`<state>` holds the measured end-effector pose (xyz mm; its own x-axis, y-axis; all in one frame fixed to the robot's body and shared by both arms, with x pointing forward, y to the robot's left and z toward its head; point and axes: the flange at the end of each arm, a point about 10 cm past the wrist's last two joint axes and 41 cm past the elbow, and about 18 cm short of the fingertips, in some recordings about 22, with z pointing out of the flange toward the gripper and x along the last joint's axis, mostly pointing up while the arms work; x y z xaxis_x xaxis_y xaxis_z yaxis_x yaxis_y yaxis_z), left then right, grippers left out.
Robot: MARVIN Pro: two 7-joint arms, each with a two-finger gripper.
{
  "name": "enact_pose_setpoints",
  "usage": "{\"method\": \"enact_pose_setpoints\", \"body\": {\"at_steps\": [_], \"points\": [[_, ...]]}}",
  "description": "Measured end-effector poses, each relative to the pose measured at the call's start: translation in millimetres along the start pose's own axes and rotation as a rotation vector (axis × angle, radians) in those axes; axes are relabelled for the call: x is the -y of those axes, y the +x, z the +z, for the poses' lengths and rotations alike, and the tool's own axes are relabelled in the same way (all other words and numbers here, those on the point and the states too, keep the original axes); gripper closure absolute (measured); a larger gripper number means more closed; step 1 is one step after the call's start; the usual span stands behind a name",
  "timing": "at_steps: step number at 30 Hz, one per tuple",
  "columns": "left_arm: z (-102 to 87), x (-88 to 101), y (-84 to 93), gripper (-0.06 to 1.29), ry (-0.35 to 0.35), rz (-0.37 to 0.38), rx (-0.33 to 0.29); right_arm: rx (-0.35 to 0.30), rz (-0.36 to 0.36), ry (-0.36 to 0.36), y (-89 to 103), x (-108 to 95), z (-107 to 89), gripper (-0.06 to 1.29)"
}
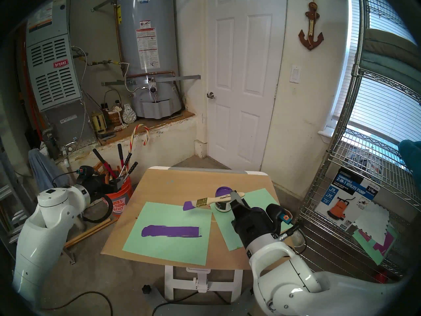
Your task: Pick up brush, dip the brush into paint, and paint the wood
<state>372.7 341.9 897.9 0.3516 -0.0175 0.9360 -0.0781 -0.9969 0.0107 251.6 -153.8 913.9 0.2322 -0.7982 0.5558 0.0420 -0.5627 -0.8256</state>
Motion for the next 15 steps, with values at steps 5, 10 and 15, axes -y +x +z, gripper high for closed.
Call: {"method": "enact_pose_setpoints", "body": {"at_steps": [5, 10, 15], "points": [[0.0, 0.0, 0.0, -0.02, 0.0, 0.0, 0.0, -0.049, 0.038, -0.03, 16.3, -5.8, 3.9, 1.25], [0.0, 0.0, 0.0, -0.02, 0.0, 0.0, 0.0, -0.121, 0.071, -0.063, 39.2, -12.9, 5.1, 1.25], [0.1, 0.0, -0.1, -0.02, 0.0, 0.0, 0.0, -0.206, 0.066, -0.097, 63.8, -25.6, 5.2, 1.25]]}}
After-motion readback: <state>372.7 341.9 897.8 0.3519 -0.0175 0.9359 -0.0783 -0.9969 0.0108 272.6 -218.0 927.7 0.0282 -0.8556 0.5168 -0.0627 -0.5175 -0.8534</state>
